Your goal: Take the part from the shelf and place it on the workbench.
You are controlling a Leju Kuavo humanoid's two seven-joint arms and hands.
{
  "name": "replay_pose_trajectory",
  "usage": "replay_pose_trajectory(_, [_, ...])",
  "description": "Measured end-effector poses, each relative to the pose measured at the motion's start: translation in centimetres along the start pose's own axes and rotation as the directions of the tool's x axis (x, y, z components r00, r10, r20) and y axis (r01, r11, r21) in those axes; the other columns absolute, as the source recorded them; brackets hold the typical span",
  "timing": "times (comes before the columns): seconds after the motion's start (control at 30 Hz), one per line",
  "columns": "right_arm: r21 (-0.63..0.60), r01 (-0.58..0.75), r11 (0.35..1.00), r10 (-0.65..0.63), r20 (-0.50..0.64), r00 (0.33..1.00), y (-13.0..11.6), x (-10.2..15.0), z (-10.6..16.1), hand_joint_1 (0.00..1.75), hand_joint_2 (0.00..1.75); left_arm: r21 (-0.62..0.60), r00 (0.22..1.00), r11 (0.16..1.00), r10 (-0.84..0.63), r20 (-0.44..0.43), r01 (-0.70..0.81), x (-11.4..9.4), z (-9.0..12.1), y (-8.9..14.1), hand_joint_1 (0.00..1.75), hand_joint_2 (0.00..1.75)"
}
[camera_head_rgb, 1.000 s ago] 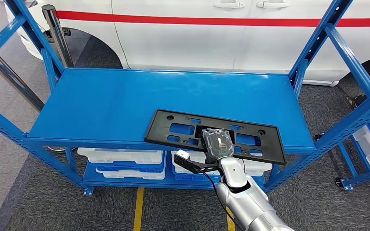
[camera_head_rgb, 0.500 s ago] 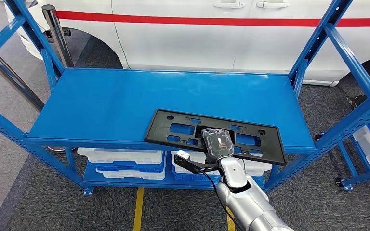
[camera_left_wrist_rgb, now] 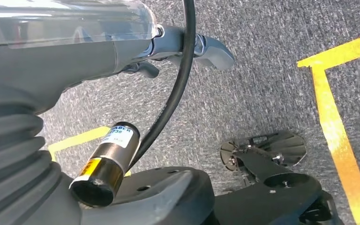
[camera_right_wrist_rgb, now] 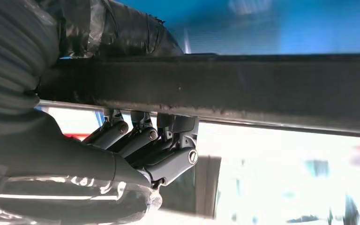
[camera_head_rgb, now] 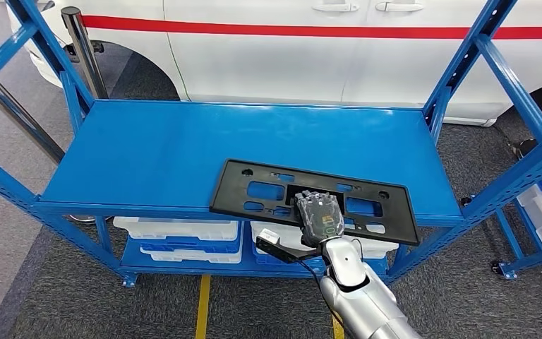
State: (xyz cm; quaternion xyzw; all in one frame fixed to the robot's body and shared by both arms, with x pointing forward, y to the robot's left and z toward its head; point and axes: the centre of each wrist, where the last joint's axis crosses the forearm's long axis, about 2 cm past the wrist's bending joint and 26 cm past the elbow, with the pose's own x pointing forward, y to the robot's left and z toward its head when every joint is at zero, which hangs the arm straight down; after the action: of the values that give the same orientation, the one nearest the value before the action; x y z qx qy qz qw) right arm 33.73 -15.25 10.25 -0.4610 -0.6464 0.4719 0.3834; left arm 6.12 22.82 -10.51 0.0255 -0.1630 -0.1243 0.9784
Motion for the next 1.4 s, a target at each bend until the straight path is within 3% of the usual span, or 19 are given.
replay_pose_trajectory(0.13, [-0.233,-0.103,0.967,0.123,0.071,0.990,-1.5,0.4,0.1,1.62,1.75,-0.026,1.000,0.999,-0.018,0.016,0.019,0.2,0.0,0.0,0.00,1.75])
replay_pose_trajectory(0.33, [-0.297,-0.112,0.948,0.157,0.134,0.978,-2.4,0.9,0.4,1.62,1.75,-0.031,0.999,0.999,-0.025,0.020,0.026,0.4,-0.1,0.0,0.00,1.75])
replay_pose_trajectory(0.87, [-0.327,-0.118,0.938,0.186,0.187,0.965,-2.8,0.7,0.8,1.62,1.75,-0.042,0.999,0.999,-0.023,0.021,0.024,0.5,-0.1,0.1,0.00,1.75])
replay_pose_trajectory(1.4, [-0.271,-0.091,0.958,0.156,0.230,0.961,-2.0,-0.3,1.2,1.62,1.75,-0.047,0.999,0.998,-0.027,0.031,0.029,1.0,-0.1,-0.1,0.00,1.75])
